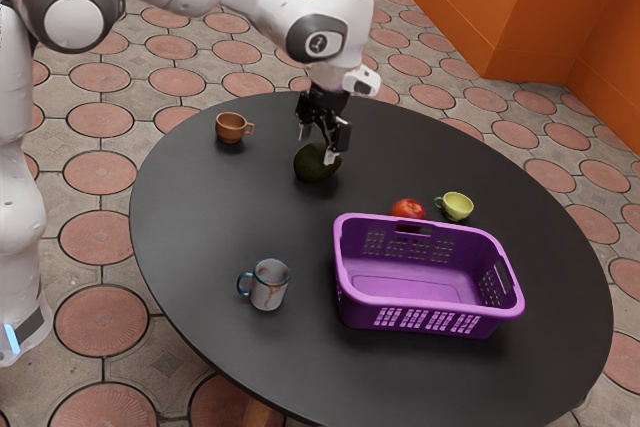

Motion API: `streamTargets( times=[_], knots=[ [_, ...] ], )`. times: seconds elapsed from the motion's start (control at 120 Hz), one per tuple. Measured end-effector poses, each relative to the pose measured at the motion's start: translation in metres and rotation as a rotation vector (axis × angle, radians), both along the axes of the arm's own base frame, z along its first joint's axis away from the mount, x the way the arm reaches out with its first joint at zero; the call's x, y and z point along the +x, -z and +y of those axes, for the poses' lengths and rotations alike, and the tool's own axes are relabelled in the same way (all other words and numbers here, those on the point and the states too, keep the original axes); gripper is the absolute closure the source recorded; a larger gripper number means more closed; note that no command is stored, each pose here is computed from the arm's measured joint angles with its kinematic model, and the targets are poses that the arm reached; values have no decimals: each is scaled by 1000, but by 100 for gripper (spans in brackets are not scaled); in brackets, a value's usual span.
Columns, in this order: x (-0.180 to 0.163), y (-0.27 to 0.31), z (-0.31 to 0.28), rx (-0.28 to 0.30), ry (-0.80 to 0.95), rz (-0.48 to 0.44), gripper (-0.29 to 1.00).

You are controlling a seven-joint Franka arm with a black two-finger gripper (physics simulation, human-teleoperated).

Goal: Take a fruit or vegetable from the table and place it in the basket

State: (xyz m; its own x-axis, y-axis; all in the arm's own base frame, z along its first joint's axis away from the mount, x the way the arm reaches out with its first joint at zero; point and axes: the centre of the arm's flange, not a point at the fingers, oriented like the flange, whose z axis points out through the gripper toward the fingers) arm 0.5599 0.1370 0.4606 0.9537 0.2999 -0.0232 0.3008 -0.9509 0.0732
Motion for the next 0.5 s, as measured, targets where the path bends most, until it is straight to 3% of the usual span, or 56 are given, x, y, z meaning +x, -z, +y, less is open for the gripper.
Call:
streamTargets(
  times=[0.5],
  knots=[
    [3,21,2,-23,-16,-6,0]
  ],
)
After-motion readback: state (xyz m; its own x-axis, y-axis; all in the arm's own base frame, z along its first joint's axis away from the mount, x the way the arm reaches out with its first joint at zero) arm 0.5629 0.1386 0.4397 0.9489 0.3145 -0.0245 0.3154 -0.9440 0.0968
